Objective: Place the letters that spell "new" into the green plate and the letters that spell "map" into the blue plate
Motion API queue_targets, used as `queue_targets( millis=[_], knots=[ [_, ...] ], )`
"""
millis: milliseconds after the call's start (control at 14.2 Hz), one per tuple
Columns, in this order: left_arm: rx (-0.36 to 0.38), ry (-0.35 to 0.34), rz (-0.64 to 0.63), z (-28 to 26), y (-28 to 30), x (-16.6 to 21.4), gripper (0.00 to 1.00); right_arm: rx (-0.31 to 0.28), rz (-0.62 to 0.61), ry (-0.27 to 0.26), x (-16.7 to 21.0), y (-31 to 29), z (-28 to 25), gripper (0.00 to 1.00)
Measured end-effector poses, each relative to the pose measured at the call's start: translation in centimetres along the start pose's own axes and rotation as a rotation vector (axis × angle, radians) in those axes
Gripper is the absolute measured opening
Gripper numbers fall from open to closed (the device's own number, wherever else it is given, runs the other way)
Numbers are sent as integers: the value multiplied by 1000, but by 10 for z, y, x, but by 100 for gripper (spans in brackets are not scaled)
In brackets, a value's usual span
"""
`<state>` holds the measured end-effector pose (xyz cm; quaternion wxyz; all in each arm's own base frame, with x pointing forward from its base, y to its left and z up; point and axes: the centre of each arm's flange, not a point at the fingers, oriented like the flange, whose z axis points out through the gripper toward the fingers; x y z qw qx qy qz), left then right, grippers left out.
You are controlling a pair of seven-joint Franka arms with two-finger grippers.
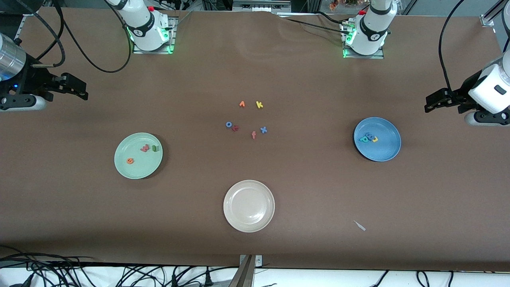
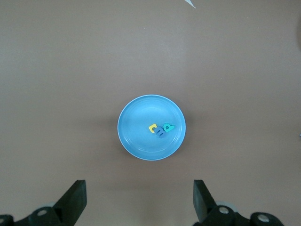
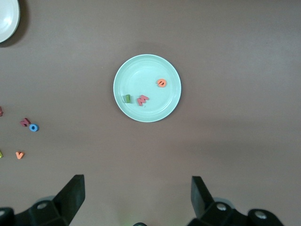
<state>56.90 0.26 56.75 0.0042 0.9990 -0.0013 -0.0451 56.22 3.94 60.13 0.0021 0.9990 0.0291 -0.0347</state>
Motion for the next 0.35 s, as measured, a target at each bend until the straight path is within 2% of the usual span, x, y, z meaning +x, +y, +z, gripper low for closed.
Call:
queue_targets(
  millis=[353],
  knots=[
    [0,0,2,0,1,0,100,0,-3,-3,0,-2,0,100]
  ],
)
